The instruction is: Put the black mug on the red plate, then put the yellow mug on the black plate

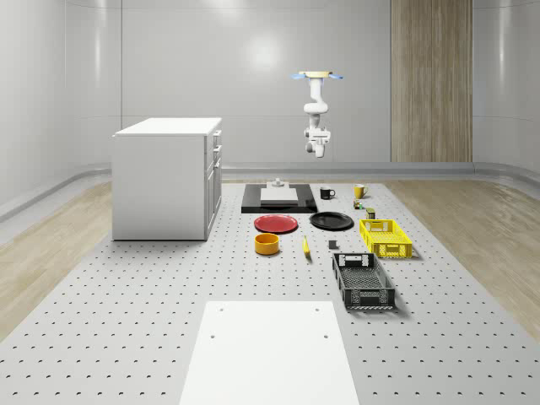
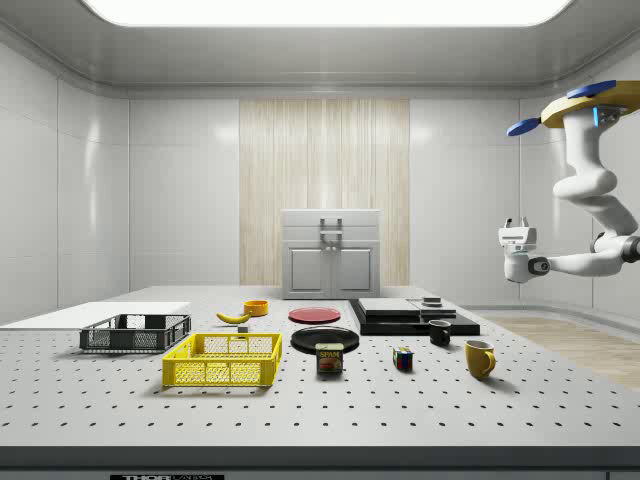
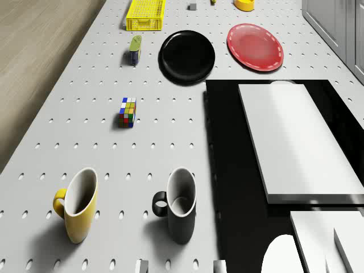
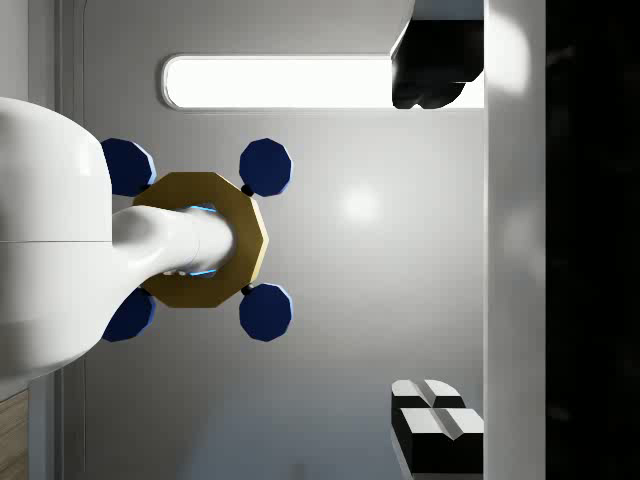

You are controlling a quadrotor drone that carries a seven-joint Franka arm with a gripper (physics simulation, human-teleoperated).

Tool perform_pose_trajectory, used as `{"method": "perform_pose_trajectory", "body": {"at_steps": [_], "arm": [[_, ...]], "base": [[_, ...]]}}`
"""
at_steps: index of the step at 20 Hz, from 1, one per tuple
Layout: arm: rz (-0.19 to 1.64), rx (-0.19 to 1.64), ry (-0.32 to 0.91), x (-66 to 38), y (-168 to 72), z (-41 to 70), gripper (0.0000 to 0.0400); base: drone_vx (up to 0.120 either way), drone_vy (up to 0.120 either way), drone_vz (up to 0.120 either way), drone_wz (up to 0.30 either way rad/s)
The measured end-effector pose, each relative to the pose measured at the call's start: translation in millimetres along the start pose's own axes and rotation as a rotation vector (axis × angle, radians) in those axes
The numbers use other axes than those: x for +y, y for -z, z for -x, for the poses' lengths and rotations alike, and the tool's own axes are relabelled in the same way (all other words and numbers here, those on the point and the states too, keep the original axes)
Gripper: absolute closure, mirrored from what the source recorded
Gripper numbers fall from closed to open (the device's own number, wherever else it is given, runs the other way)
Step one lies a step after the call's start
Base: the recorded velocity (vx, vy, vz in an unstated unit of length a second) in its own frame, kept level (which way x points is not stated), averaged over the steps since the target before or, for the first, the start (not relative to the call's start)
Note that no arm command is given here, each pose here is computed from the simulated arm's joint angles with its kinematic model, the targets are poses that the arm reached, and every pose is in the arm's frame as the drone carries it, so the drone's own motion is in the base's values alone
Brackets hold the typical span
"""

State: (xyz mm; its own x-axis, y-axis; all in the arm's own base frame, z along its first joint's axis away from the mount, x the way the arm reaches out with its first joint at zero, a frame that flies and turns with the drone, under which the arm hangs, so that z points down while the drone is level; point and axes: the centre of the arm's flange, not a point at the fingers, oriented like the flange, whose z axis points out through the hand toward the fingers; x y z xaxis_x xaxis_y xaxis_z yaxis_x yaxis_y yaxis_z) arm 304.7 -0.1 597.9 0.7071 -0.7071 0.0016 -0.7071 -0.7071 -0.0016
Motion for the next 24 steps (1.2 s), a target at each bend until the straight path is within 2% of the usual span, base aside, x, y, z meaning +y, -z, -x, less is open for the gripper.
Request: {"method": "perform_pose_trajectory", "body": {"at_steps": [9,12,15,24], "arm": [[-0.005,0.005,0.000,1.7,61,1.6,0.0000],[-0.007,0.007,0.000,0.9,75,0.9,0.0000],[-0.008,0.008,0.000,0.4,83,0.5,0.0000],[-0.013,0.013,0.000,0.2,92,0.3,0.0000]], "base": [[0.000,0.000,0.000,0.000],[0.000,-0.120,0.000,0.000],[0.027,-0.120,0.000,0.000],[0.120,-0.111,0.000,0.000]]}}
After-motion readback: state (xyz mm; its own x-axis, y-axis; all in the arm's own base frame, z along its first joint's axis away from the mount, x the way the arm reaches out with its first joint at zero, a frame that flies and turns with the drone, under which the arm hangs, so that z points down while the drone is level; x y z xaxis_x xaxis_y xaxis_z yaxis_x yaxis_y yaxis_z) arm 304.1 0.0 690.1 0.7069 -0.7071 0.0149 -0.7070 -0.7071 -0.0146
